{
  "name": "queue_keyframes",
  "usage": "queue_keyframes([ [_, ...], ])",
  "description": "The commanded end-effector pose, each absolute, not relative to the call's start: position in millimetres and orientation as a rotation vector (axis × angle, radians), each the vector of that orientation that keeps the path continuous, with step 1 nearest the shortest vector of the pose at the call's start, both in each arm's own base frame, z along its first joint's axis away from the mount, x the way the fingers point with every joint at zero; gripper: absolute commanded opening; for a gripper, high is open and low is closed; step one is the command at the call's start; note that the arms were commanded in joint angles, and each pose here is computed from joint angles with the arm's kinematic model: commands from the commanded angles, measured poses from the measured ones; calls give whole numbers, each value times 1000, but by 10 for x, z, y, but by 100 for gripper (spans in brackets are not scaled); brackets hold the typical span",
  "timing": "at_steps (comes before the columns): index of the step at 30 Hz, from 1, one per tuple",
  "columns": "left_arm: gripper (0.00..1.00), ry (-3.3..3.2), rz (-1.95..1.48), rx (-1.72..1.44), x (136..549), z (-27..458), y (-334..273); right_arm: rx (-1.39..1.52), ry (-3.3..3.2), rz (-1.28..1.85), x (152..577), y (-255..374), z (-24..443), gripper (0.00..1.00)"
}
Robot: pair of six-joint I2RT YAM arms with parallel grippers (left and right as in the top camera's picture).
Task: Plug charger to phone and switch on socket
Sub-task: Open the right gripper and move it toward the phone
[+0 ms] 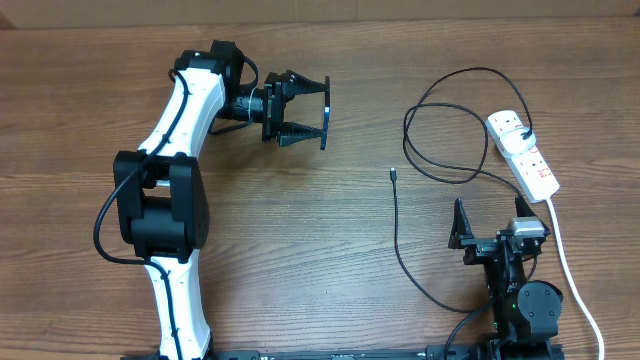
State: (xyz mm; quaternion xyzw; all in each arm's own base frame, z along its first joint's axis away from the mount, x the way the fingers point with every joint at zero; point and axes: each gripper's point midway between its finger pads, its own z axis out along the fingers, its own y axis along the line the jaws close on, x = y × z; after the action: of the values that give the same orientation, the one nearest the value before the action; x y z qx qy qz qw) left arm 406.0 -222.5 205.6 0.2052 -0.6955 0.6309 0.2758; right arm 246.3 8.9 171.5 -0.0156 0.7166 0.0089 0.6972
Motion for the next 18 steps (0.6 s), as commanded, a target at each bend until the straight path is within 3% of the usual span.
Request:
queue_keyframes([
  [1,70,-1813,1762,535,4127,2196,-2189,-37,1593,21,2464,91,1699,100],
  [12,69,-1807,1754,545,4128,2196,-2187,-39,1590,25,2463,98,1706,100],
  [18,70,-1807,1755,544,4129,2196,-2187,-321,1539,621,2166,996,1838,100],
])
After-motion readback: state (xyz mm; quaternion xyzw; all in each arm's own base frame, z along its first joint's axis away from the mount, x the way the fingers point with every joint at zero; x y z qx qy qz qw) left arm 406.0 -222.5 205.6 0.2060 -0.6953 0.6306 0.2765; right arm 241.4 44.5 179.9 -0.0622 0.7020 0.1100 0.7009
